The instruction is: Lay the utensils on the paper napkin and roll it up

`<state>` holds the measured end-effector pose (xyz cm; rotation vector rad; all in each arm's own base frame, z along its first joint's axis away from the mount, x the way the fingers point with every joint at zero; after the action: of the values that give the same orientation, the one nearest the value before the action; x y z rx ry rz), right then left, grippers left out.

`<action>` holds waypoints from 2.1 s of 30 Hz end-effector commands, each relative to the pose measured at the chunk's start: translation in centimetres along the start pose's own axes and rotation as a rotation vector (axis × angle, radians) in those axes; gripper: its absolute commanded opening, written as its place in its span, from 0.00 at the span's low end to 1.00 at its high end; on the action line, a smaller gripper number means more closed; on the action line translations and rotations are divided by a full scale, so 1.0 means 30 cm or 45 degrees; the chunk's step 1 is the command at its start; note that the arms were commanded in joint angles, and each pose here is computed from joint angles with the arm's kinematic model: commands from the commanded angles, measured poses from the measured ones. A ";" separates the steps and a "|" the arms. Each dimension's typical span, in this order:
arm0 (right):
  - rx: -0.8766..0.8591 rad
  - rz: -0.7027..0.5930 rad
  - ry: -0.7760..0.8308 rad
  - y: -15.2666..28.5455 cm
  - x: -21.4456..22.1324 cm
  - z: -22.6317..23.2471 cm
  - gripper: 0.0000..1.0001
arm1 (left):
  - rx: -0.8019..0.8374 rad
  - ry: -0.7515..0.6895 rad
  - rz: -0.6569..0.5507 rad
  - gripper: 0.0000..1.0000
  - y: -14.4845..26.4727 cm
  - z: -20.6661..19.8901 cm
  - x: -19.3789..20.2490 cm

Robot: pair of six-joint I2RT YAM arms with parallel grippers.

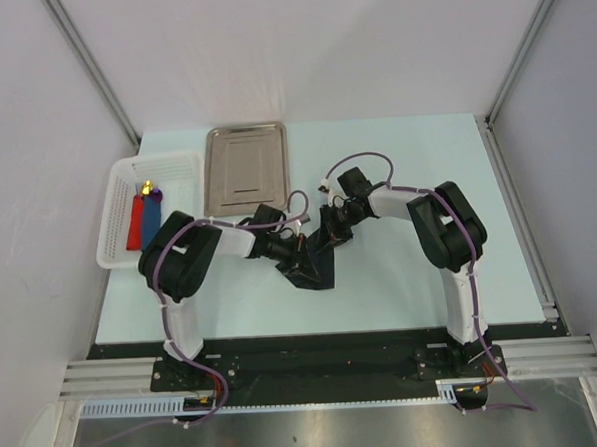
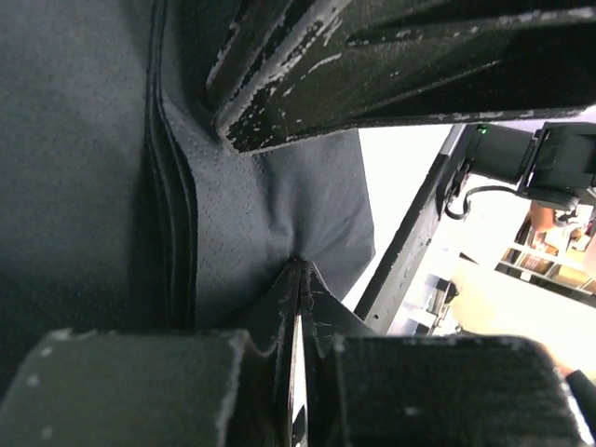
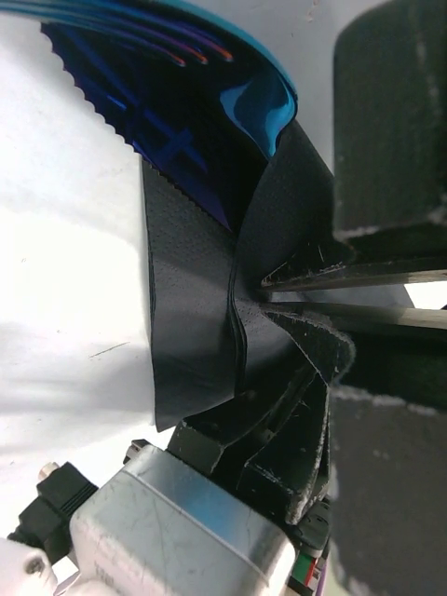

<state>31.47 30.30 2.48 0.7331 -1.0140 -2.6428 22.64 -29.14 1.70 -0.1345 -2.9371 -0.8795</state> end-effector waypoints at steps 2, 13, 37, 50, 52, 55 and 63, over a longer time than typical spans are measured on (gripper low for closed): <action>0.134 0.007 0.033 -0.034 0.023 -0.110 0.15 | -0.218 -0.057 -0.071 0.11 -0.003 0.114 -0.033; 0.135 -0.001 0.046 -0.040 0.017 -0.111 0.14 | -0.107 -0.055 -0.336 0.56 0.267 -0.006 -0.089; 0.162 0.007 0.038 -0.047 0.037 -0.134 0.14 | -0.214 -0.080 -0.551 0.51 0.354 0.042 -0.221; 0.156 0.004 0.035 -0.053 0.030 -0.135 0.14 | 0.045 -0.219 -0.283 0.41 0.194 -0.164 -0.080; 0.153 0.004 0.035 -0.054 0.030 -0.133 0.14 | 0.054 -0.169 -0.264 0.35 0.160 -0.142 -0.092; 0.147 0.004 0.029 -0.056 0.030 -0.131 0.14 | 0.052 -0.136 -0.250 0.33 0.128 -0.129 -0.109; 0.111 -0.050 0.053 -0.023 -0.036 -0.076 0.16 | -0.182 0.084 -0.172 0.16 0.057 0.076 -0.081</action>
<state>31.51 30.42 2.46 0.7358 -0.9848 -2.6536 25.13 -27.07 2.20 0.0725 -2.9327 -0.9920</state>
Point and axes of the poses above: each gripper's point midway between its finger pads, its own y axis back along the fingers, its own z axis along the line the jaws close on, x = y × z, the point moved 1 cm from there along y, back along the fingers, and after that the axes turned 15 degrees about y, right-handed, at the moved point
